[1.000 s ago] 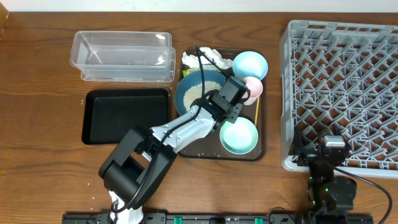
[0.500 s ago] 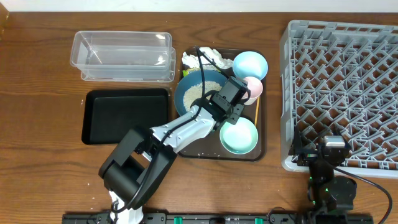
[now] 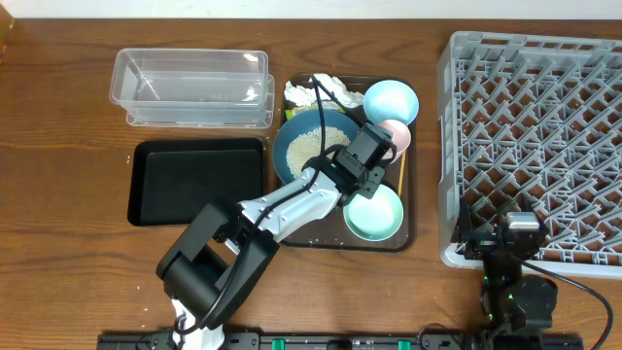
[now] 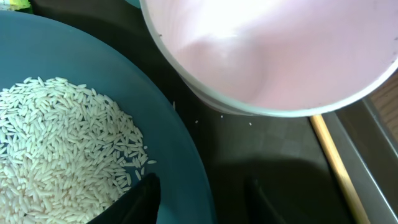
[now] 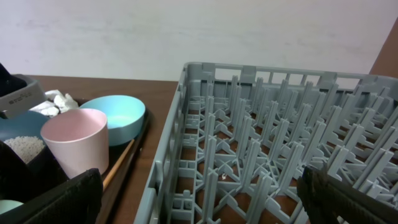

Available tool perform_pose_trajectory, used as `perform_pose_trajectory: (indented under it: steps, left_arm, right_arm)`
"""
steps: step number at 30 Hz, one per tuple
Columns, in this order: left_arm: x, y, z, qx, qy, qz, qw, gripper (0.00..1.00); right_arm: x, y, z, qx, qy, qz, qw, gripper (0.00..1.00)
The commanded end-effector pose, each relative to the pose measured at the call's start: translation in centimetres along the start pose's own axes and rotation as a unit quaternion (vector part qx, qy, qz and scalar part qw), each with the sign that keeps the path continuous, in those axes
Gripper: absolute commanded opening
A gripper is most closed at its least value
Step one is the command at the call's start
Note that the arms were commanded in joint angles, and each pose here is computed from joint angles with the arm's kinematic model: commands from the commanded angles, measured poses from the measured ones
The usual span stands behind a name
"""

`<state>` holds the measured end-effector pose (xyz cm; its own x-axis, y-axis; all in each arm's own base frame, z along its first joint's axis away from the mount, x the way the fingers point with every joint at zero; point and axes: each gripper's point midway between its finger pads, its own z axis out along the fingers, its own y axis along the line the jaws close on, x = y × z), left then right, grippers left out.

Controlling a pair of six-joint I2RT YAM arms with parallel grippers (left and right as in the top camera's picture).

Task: Sort waste into correct bins and load items into the dishwasher rack
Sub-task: 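Lower the left gripper and grasp the blue bowl's right rim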

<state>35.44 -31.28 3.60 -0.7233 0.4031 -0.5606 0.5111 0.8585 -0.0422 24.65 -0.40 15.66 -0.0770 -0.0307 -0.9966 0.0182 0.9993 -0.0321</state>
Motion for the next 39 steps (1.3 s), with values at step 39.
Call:
perform_pose_trajectory:
  steps: [39]
  left_arm:
    - [-3.3, 0.3, -3.7, -0.011, -0.055, -0.007, 0.998, 0.11]
  right_arm:
    - [0.1, 0.0, 0.0, 0.0, 0.001, -0.004, 1.0, 0.99]
